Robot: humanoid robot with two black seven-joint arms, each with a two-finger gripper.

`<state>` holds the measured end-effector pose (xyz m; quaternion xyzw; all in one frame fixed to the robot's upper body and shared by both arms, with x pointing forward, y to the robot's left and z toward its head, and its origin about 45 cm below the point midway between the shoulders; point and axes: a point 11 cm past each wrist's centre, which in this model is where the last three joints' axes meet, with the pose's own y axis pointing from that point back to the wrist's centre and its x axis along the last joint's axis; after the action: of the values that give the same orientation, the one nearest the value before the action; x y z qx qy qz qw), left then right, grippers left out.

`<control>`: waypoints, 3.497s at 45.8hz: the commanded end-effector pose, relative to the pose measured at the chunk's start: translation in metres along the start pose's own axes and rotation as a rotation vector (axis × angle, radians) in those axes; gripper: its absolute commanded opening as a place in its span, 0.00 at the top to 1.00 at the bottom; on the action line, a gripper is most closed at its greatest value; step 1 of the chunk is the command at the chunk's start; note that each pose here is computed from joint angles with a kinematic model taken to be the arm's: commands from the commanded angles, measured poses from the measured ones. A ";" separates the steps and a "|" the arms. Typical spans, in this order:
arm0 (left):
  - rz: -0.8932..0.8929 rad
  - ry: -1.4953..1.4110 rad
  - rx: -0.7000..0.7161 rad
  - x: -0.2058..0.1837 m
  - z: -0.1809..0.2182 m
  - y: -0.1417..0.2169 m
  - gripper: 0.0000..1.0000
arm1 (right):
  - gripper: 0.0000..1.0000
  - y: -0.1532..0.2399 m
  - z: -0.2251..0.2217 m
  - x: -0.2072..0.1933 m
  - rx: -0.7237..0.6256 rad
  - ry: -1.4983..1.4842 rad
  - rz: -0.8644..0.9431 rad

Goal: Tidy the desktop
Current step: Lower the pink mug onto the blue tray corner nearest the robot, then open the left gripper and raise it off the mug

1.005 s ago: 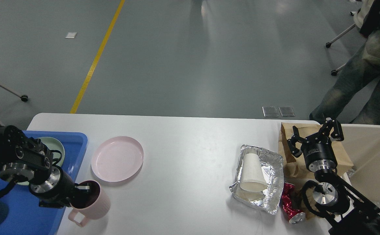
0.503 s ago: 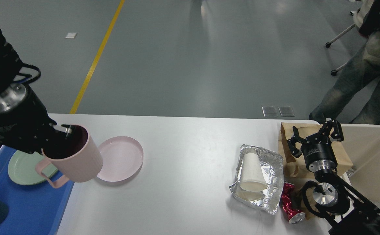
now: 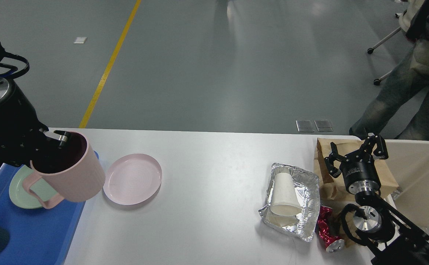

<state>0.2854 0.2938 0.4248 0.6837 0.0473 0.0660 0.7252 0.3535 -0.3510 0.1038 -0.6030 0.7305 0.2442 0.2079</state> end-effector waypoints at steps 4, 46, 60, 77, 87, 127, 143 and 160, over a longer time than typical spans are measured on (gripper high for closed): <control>0.034 0.055 -0.011 0.006 -0.066 -0.028 1.00 | 0.00 0.000 0.000 0.000 0.000 0.000 0.000; 0.092 0.443 0.152 0.011 -0.269 -0.222 1.00 | 0.00 0.000 0.000 0.000 0.000 0.000 0.000; 0.035 0.401 0.130 0.005 -0.249 -0.253 1.00 | 0.00 0.000 0.000 0.000 0.000 0.000 0.000; 0.010 0.375 0.125 -0.002 -0.236 -0.275 0.99 | 0.00 0.000 0.000 0.000 0.000 0.000 0.000; 0.013 0.381 0.125 -0.004 -0.237 -0.277 0.88 | 0.00 0.000 0.000 0.000 0.000 0.000 0.000; 0.009 0.386 0.127 -0.015 -0.238 -0.252 0.05 | 0.00 0.000 0.000 0.000 0.000 0.000 0.000; 0.165 0.365 0.100 0.032 -0.186 -0.132 0.05 | 0.00 0.000 0.000 0.000 0.000 0.000 0.000; 0.212 0.188 -0.011 0.035 -0.013 -0.059 0.05 | 0.00 0.000 0.000 0.000 0.000 0.000 0.000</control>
<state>0.3174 0.3511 0.3458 0.6834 0.0605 0.2050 0.6980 0.3534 -0.3510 0.1037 -0.6029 0.7305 0.2443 0.2078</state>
